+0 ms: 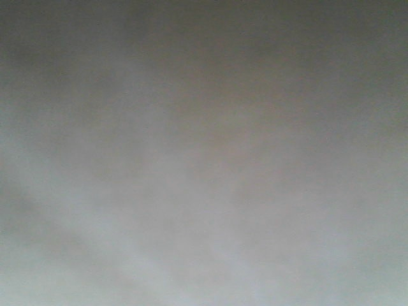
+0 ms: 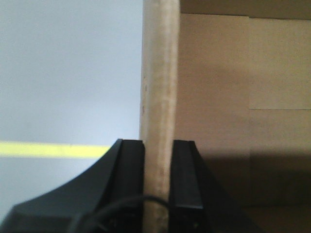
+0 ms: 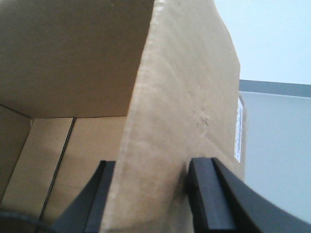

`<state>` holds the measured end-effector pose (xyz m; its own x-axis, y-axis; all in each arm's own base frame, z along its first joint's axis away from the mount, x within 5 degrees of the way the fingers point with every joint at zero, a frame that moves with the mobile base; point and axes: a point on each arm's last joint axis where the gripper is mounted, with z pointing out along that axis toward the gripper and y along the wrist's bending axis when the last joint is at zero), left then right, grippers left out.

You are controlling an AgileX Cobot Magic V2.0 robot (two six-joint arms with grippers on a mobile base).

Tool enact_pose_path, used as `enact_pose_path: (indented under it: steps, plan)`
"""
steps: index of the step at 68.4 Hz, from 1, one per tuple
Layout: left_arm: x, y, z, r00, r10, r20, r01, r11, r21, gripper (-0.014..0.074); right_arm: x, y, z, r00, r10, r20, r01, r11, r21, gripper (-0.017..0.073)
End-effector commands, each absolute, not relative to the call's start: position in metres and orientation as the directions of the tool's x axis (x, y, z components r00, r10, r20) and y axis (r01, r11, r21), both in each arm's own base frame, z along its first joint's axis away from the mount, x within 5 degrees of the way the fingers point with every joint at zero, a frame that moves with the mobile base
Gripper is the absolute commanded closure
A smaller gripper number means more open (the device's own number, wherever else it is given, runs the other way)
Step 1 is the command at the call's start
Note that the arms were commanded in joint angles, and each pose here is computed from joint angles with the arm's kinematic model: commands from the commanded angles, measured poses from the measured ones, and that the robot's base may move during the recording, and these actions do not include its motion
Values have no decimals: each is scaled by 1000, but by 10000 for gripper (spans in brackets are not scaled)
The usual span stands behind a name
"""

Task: Grab box from left shelf to table start
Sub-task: 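Hold the box with both grippers while the base drives to the table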

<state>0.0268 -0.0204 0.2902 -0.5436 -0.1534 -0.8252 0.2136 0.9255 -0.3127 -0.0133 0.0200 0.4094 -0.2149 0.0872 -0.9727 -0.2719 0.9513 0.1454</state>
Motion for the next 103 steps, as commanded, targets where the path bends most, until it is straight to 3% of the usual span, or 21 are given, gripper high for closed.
enact_pose_path:
  steps: [1, 103]
  plan:
    - [26, -18, 287, -592, -109, -799, 191, 944, -270, 693, -16, 20, 426, -95, 134, -986, -284, 946, 156, 501]
    - [26, -18, 287, -592, -109, -799, 191, 944, -270, 693, -16, 20, 425, -96, 134, -986, -284, 946, 156, 501]
